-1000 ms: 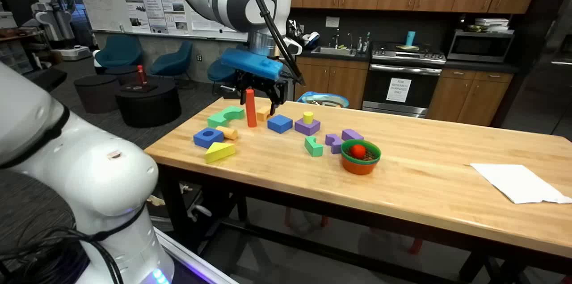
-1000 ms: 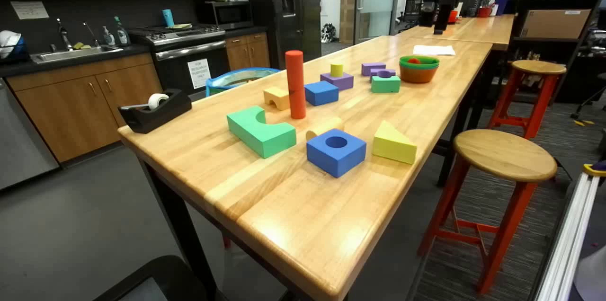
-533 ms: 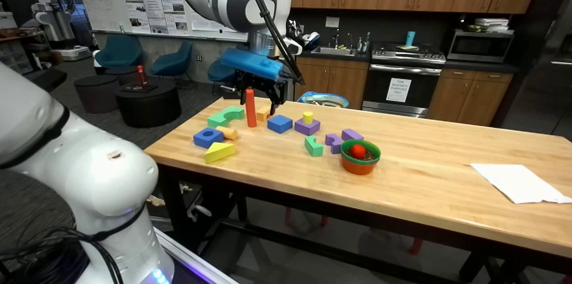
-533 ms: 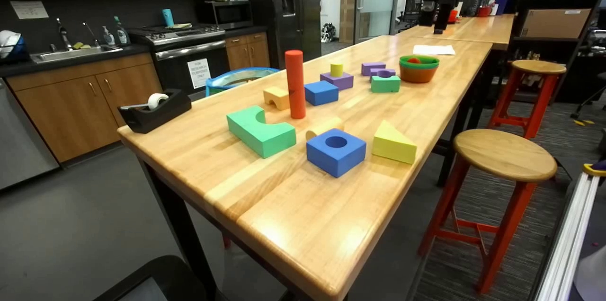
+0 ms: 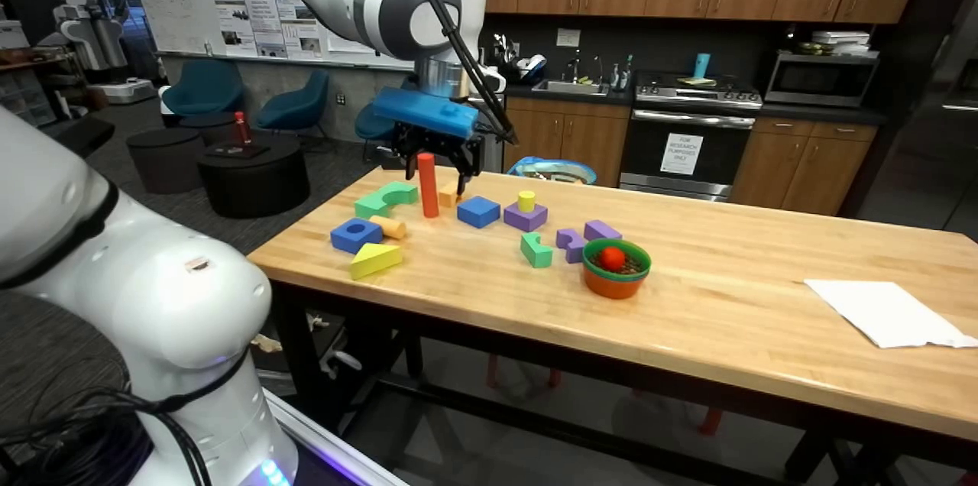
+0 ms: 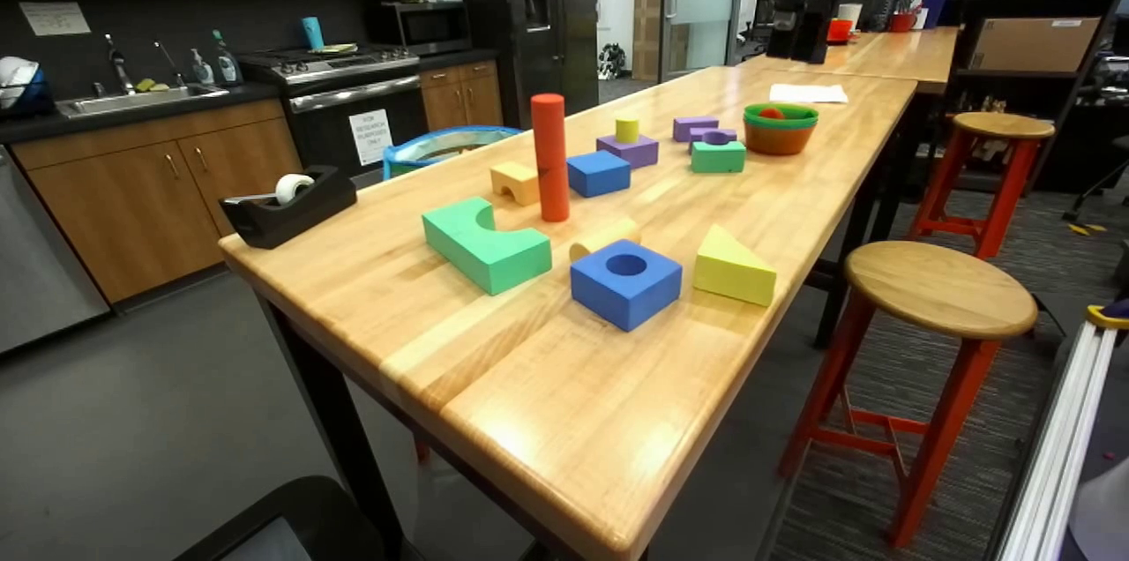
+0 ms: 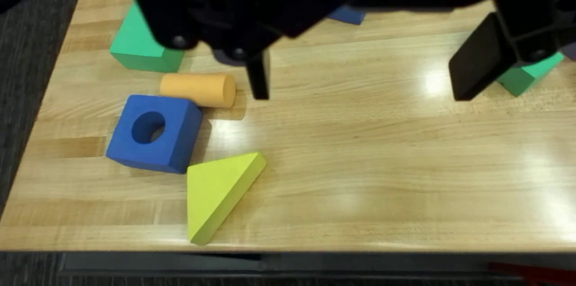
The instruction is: Pick up the blue block on the left, move it to the right and then put the orange cylindrical block in the center of the blue block
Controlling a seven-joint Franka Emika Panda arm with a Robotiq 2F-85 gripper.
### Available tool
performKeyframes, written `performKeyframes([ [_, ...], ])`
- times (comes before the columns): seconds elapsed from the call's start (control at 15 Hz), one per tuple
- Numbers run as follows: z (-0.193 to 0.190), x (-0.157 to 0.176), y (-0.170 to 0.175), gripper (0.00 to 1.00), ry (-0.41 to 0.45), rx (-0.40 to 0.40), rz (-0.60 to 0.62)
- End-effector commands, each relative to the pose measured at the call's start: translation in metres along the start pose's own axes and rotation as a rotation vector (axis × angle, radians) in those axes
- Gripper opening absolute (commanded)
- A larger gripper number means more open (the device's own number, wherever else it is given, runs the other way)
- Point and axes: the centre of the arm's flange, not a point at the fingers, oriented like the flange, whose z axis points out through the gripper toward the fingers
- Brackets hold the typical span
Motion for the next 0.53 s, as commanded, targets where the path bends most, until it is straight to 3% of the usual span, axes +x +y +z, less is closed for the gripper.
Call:
performKeyframes([
  [0.0, 0.033, 0.012, -0.042, 1.00, 0.068, 0.005, -0.107],
  [0.47, 0.103, 0.019, -0.129, 1.00, 0.136, 0.020, -0.232],
])
